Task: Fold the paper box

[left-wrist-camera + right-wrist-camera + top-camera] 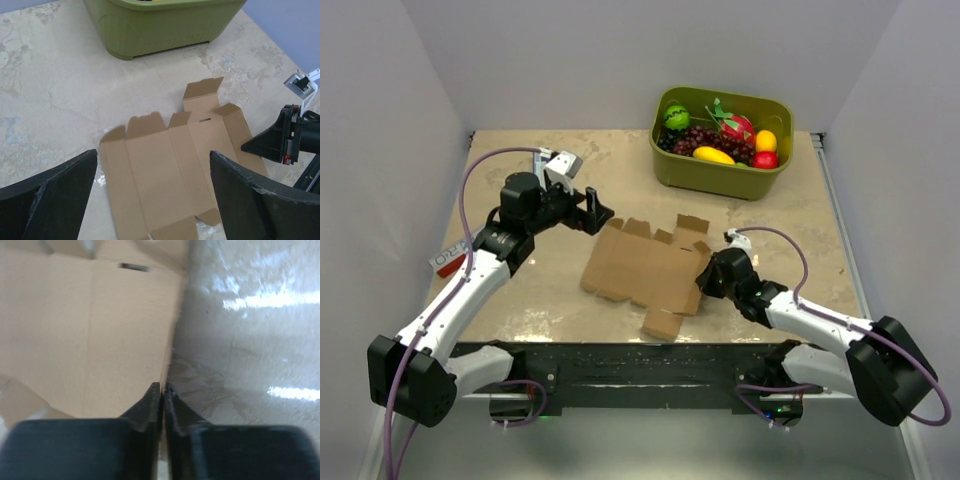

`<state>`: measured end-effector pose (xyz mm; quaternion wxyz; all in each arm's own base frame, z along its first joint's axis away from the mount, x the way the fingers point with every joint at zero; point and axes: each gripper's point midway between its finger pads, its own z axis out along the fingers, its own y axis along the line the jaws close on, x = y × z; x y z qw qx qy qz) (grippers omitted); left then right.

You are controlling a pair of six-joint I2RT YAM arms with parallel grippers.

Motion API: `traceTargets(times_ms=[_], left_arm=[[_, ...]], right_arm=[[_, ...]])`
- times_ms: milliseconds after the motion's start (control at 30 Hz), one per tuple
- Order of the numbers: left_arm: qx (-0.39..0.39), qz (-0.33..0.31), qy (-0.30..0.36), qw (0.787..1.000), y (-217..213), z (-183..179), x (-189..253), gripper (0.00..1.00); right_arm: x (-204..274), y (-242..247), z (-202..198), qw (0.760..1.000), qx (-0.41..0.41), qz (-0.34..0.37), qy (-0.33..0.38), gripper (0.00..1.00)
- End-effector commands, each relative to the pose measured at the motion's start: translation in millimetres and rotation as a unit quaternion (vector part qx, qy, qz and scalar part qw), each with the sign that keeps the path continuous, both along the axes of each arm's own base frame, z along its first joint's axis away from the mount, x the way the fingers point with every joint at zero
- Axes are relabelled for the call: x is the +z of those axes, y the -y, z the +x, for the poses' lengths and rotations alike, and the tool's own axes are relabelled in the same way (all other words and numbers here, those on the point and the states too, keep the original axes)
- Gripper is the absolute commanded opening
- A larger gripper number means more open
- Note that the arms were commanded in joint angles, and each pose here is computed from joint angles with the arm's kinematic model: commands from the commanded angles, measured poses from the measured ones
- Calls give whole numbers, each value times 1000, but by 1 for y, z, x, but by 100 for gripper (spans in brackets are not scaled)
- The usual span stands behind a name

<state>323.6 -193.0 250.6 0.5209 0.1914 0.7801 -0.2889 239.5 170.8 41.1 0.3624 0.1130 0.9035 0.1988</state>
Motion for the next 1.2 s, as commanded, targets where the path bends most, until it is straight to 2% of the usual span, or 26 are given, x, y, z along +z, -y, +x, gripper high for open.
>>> traceTargets(times_ms=[0,100,133,233,300,567,733,833,1167], left_arm=[[-63,-17,28,997,16,-10,11,98],[-112,-34,42,992,27,-22,19,98],[-121,-36,45,991,28,-25,20,98],[-140,-33,61,988,30,-31,25,99],[-141,-24,76,987,28,-31,28,99],[-97,9,119,988,12,-24,33,100],[-96,21,120,988,12,-23,25,100],[-94,32,147,984,13,-21,27,100],[-110,49,141,983,25,-18,11,100]], right_arm=[[50,-7,21,994,64,-46,76,0],[78,-12,23,982,128,-77,115,0],[92,-21,21,971,177,-82,135,0],[121,-30,18,953,236,-93,165,0],[135,-50,10,938,287,-58,185,0],[157,-59,9,924,335,-73,166,0],[167,-64,5,918,353,-64,170,0],[166,-67,2,914,367,-62,161,0],[164,-69,1,908,384,-71,149,0]])
